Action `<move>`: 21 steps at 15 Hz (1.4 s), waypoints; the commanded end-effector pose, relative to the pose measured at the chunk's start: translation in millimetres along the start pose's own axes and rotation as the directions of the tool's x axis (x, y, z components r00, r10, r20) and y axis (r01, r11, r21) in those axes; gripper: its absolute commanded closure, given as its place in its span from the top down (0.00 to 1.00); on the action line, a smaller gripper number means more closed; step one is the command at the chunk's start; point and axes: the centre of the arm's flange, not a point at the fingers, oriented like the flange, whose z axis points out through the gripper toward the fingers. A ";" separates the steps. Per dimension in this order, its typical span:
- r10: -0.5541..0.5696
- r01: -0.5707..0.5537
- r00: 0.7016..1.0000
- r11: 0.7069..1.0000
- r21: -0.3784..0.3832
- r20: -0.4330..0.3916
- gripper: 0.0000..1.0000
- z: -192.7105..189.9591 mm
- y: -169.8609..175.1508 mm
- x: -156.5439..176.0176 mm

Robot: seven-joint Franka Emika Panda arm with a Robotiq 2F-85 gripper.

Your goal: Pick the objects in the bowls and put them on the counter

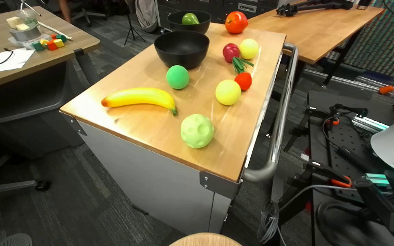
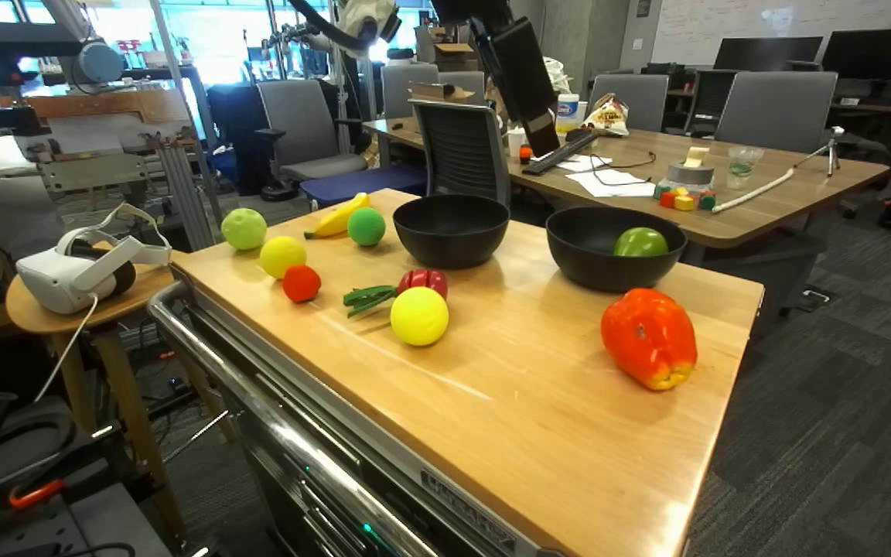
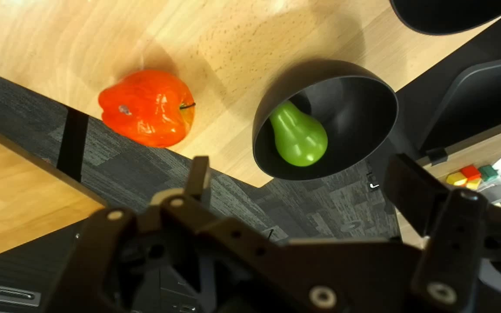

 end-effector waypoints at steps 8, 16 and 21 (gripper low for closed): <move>-0.243 0.239 0.969 0.968 0.074 0.050 1.00 62.9 -69.2 55.1; -0.313 0.307 0.944 0.950 0.063 0.110 1.00 141.4 -104.2 97.1; -0.291 0.290 0.946 0.957 0.031 0.143 1.00 174.9 -104.6 108.8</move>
